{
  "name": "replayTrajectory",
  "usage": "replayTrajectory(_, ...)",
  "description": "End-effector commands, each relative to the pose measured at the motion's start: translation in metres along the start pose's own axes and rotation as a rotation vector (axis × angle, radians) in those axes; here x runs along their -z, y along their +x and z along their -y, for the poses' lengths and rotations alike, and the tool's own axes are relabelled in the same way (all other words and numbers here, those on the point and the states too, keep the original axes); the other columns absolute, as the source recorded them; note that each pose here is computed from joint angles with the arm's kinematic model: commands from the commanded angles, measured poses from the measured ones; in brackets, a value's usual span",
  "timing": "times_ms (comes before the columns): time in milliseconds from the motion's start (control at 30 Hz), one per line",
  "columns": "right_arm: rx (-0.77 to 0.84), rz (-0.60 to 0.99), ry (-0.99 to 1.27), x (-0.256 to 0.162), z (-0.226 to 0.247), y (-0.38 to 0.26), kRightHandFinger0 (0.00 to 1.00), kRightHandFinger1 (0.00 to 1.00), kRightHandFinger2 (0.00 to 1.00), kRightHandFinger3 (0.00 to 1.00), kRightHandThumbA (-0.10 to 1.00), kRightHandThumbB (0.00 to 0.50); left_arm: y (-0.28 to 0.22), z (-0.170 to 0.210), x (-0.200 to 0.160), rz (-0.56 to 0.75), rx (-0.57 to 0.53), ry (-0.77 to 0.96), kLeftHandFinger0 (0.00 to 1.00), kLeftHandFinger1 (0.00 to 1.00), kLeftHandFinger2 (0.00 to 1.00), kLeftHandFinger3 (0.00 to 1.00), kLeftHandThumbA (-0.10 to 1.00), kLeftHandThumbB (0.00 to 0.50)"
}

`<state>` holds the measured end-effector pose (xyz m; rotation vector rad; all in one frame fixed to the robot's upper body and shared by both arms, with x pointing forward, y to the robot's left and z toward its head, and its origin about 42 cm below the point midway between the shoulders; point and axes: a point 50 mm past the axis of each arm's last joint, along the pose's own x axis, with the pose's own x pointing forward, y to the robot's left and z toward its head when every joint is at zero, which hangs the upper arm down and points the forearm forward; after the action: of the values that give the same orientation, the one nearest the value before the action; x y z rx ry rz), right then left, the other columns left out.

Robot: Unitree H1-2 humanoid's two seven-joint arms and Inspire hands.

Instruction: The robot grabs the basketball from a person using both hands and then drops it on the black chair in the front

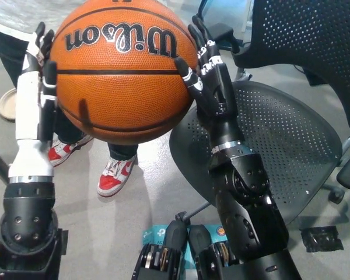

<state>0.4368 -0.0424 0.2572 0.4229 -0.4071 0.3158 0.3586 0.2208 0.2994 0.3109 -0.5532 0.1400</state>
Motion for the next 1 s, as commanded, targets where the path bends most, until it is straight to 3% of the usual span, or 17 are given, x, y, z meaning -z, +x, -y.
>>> replayTrajectory(0, -0.214, 0.035, -0.078, -0.013, -0.073, 0.02, 1.0, 1.0, 1.0, 1.0, 1.0, 0.318, 0.003, 0.058, -0.022, 0.103, 0.283, -0.008, 1.0, 1.0, 1.0, 1.0, 1.0, 0.194)
replayTrajectory(100, -0.218, 0.057, -0.088, -0.017, -0.077, 0.019, 1.0, 1.0, 1.0, 1.0, 1.0, 0.254, 0.004, 0.063, -0.024, 0.135, 0.28, 0.014, 1.0, 1.0, 1.0, 1.0, 1.0, 0.156)
replayTrajectory(167, -0.214, 0.06, -0.096, -0.018, -0.079, 0.02, 1.0, 1.0, 1.0, 1.0, 1.0, 0.232, 0.005, 0.066, -0.025, 0.124, 0.278, 0.004, 1.0, 1.0, 1.0, 1.0, 1.0, 0.161)
replayTrajectory(267, -0.213, 0.042, -0.073, -0.021, -0.082, 0.022, 1.0, 1.0, 1.0, 1.0, 1.0, 0.231, 0.007, 0.072, -0.029, 0.083, 0.267, -0.034, 1.0, 1.0, 1.0, 1.0, 1.0, 0.172)
replayTrajectory(433, -0.194, 0.07, -0.064, -0.031, -0.086, 0.033, 1.0, 1.0, 1.0, 1.0, 1.0, 0.186, 0.018, 0.079, -0.037, 0.078, 0.251, -0.062, 1.0, 1.0, 1.0, 1.0, 1.0, 0.163)
replayTrajectory(567, -0.175, 0.054, -0.04, -0.032, -0.082, 0.037, 1.0, 1.0, 1.0, 1.0, 1.0, 0.179, 0.024, 0.083, -0.037, 0.081, 0.262, -0.119, 1.0, 1.0, 1.0, 1.0, 1.0, 0.16)
replayTrajectory(767, -0.168, 0.038, -0.055, -0.045, -0.08, 0.05, 1.0, 1.0, 1.0, 1.0, 1.0, 0.234, 0.042, 0.087, -0.044, 0.092, 0.262, -0.158, 1.0, 1.0, 1.0, 1.0, 1.0, 0.176)
replayTrajectory(833, -0.154, 0.056, -0.078, -0.056, -0.082, 0.054, 1.0, 1.0, 1.0, 1.0, 1.0, 0.235, 0.051, 0.088, -0.054, 0.127, 0.255, -0.171, 1.0, 1.0, 1.0, 1.0, 1.0, 0.156)
replayTrajectory(967, -0.131, 0.089, -0.122, -0.069, -0.083, 0.059, 1.0, 1.0, 1.0, 1.0, 1.0, 0.207, 0.06, 0.092, -0.062, 0.157, 0.241, -0.197, 1.0, 1.0, 1.0, 1.0, 1.0, 0.198)
